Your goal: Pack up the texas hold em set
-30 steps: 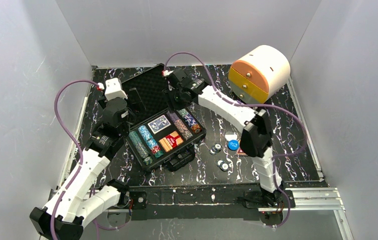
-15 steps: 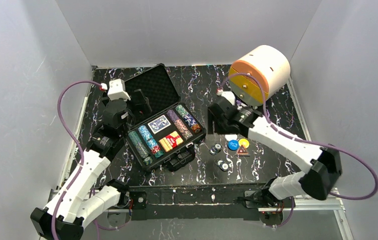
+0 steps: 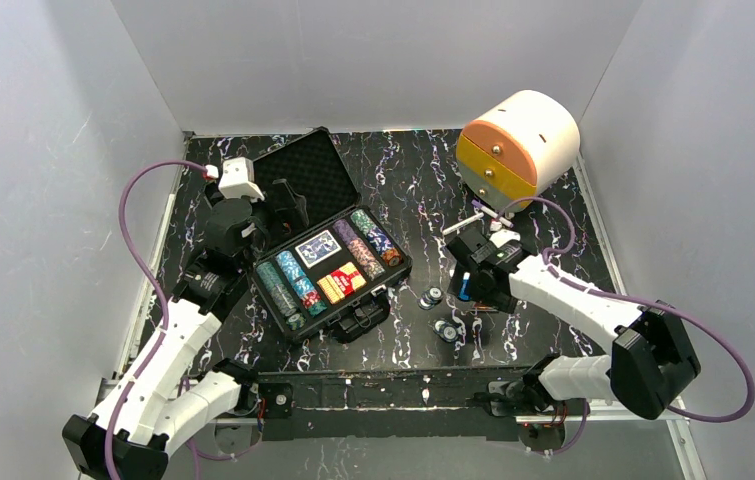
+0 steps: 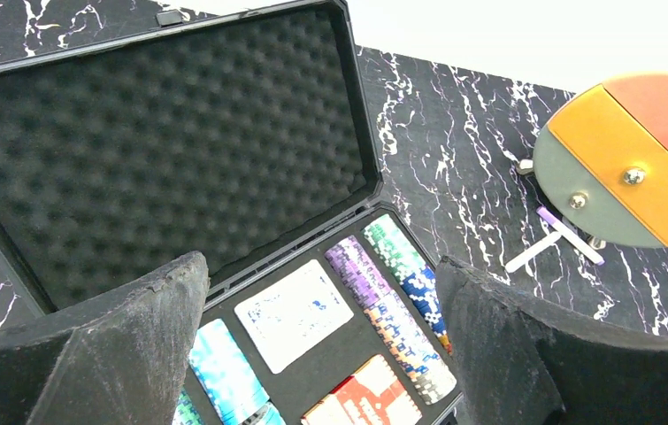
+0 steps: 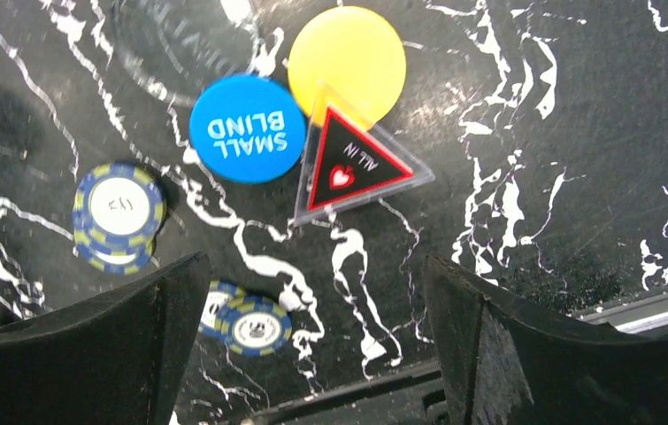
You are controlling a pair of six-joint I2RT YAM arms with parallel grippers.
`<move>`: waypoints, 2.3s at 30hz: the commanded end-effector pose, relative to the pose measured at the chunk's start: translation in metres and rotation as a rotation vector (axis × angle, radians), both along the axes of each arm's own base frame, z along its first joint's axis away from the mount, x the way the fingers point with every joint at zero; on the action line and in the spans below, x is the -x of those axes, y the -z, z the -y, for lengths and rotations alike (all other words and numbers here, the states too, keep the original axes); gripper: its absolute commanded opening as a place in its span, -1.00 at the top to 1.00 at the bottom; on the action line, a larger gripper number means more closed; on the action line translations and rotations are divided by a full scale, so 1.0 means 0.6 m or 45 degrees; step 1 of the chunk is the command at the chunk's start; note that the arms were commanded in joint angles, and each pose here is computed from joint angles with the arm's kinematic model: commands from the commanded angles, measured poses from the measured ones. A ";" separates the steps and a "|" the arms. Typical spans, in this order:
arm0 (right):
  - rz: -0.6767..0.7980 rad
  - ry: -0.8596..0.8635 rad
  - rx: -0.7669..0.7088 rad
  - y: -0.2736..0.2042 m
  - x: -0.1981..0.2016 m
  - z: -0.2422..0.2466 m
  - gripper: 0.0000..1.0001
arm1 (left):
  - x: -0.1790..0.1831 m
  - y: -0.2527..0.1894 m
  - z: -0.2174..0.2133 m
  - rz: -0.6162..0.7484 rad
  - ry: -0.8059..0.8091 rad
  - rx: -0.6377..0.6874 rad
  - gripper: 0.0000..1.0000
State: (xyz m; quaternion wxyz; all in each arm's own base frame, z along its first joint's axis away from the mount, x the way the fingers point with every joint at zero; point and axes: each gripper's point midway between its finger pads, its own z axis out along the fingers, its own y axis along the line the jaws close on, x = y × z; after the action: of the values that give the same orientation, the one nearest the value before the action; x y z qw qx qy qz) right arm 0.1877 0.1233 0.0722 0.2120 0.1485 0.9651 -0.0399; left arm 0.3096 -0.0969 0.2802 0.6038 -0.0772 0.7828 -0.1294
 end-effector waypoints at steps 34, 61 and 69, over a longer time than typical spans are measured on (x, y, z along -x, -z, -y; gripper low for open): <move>-0.002 0.091 -0.147 0.088 -0.047 0.054 -0.66 | -0.018 0.010 0.000 -0.032 0.016 0.029 -0.96; 0.207 -0.140 -0.372 -0.059 -0.110 -0.032 0.00 | -0.018 0.007 -0.011 -0.026 -0.017 0.022 -0.96; 0.335 -0.454 -0.405 -0.138 -0.158 -0.213 -0.01 | -0.009 -0.009 -0.045 0.025 -0.137 0.014 -0.96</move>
State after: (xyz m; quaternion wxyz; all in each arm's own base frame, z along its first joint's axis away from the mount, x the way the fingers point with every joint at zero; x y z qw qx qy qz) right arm 0.2603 0.1911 0.1156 0.2648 0.0686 0.9533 0.1284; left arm 0.3184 -0.0888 0.2706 0.5919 -0.0918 0.7910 -0.1248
